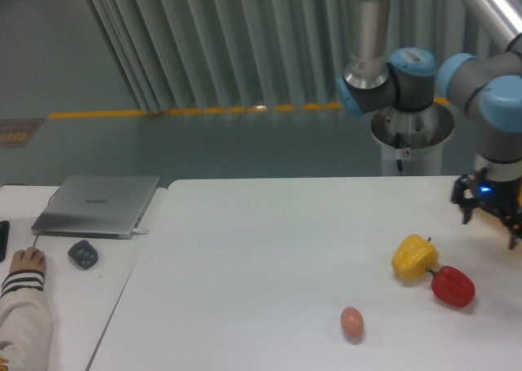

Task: Place the yellow pepper in a basket
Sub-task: 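Move the gripper down over the yellow pepper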

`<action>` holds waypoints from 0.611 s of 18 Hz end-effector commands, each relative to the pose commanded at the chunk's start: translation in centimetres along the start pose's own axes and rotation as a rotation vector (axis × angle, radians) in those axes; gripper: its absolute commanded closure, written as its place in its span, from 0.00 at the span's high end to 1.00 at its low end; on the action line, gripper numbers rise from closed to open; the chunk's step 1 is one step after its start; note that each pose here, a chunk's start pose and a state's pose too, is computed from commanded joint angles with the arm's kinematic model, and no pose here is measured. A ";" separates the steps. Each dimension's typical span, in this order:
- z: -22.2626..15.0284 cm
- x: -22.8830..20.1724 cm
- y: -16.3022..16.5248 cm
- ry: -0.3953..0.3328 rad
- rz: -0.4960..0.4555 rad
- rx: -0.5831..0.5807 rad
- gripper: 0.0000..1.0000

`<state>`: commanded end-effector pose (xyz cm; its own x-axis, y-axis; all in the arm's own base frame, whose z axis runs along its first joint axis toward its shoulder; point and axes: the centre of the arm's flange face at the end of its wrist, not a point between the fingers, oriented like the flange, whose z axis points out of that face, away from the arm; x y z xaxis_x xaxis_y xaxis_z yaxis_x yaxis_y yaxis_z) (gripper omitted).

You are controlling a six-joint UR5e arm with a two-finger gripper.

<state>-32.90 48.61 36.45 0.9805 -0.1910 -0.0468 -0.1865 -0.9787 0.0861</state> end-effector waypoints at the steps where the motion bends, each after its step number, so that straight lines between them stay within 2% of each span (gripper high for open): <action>1: 0.4 1.3 -0.8 0.001 0.022 -0.029 1.00; 7: 2.1 6.7 -3.5 0.014 0.078 -0.100 1.00; 11: 3.8 6.8 -4.1 0.019 0.083 -0.137 1.00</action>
<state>-25.71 50.99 32.05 0.9634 -0.2678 -0.0149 -0.2578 -0.9400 0.2235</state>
